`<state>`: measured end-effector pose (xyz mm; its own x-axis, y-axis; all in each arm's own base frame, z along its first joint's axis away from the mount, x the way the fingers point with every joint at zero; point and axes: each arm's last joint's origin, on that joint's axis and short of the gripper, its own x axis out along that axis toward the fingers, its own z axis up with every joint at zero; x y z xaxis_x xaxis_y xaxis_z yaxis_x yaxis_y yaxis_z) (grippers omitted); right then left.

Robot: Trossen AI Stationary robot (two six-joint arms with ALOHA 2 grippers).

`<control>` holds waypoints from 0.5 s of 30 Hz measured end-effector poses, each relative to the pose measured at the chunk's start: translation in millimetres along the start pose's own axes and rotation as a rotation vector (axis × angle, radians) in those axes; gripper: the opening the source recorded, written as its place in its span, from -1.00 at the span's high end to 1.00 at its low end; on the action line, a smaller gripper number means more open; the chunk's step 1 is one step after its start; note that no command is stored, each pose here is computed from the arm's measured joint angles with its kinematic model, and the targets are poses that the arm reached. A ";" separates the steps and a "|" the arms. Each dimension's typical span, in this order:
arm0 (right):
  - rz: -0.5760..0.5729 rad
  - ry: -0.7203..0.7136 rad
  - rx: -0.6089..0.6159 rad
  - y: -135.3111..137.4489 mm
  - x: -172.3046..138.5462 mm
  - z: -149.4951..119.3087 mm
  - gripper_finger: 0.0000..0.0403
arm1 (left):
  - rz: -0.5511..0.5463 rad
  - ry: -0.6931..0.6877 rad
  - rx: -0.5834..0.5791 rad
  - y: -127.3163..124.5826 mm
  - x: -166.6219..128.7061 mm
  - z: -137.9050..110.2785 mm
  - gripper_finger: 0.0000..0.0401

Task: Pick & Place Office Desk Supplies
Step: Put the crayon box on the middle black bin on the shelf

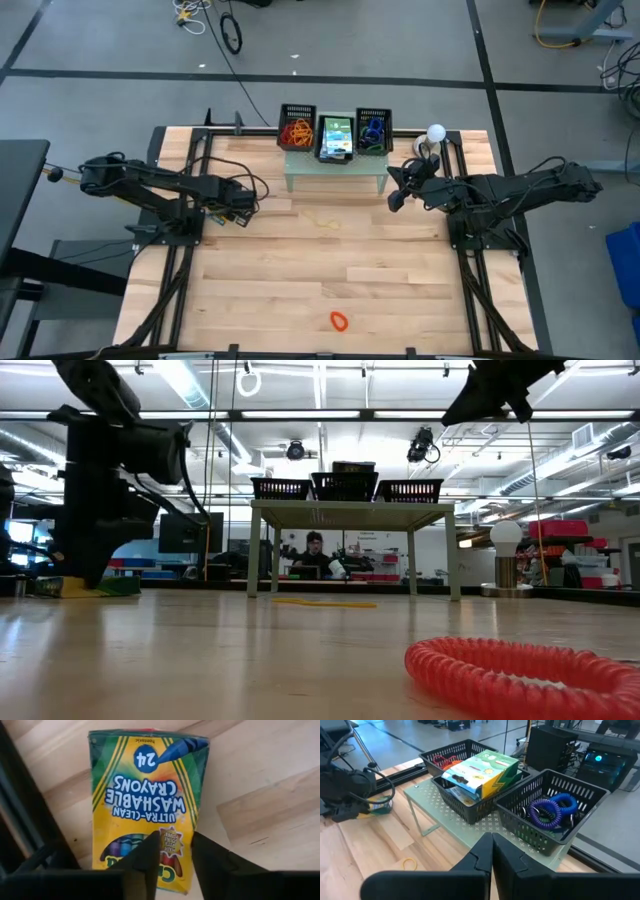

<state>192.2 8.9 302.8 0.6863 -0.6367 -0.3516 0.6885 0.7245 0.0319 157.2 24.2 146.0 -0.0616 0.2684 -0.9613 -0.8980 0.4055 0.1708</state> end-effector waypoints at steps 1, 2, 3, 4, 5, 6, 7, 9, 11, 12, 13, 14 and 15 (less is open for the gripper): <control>0.001 -0.003 0.003 0.2 0.0 0.3 0.94 | -0.007 0.001 0.001 0.3 2.7 -0.6 0.48; 0.002 -0.003 0.004 0.2 0.0 0.4 0.94 | -0.015 0.002 0.001 0.5 4.7 -1.5 0.53; 0.001 -0.003 0.003 0.2 0.0 0.3 0.94 | -0.021 0.004 -0.001 0.6 6.3 -2.3 0.59; 0.001 -0.003 0.003 0.2 0.0 0.4 0.94 | -0.023 0.004 -0.002 1.0 7.4 -2.9 0.64; 0.001 -0.003 0.003 0.2 0.0 0.4 0.94 | -0.024 0.005 -0.001 0.9 7.6 -3.0 0.70; 0.001 -0.003 0.003 0.2 0.0 0.4 0.94 | -0.025 0.007 0.005 0.8 7.5 -3.0 0.75; 0.001 -0.003 0.003 0.2 0.0 0.4 0.94 | -0.029 0.009 0.015 0.8 6.6 -2.8 0.81; 0.001 -0.003 0.003 0.2 0.0 0.4 0.94 | -0.042 0.015 0.040 -0.1 1.4 -1.1 0.92; 0.001 -0.003 0.003 0.2 0.0 0.3 0.94 | -0.092 0.020 0.066 -3.6 -8.4 2.2 0.96; 0.001 -0.003 0.003 0.2 0.0 0.3 0.94 | -0.126 0.007 0.081 -5.6 -16.3 4.5 0.97; 0.001 -0.003 0.004 0.2 0.0 0.3 0.94 | -0.171 -0.020 0.094 -8.2 -25.5 7.4 0.97; 0.001 -0.003 0.005 0.2 0.0 0.3 0.94 | -0.215 -0.045 0.108 -10.2 -34.8 9.6 0.97; 0.001 -0.003 0.007 0.2 0.0 0.3 0.94 | -0.260 -0.073 0.130 -12.1 -45.1 11.3 0.97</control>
<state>192.4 8.9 303.1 0.6878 -0.6364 -0.3492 0.6893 0.7234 0.0393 175.7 17.0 189.8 0.1991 0.2008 -0.9592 -0.8159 0.5761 -0.0487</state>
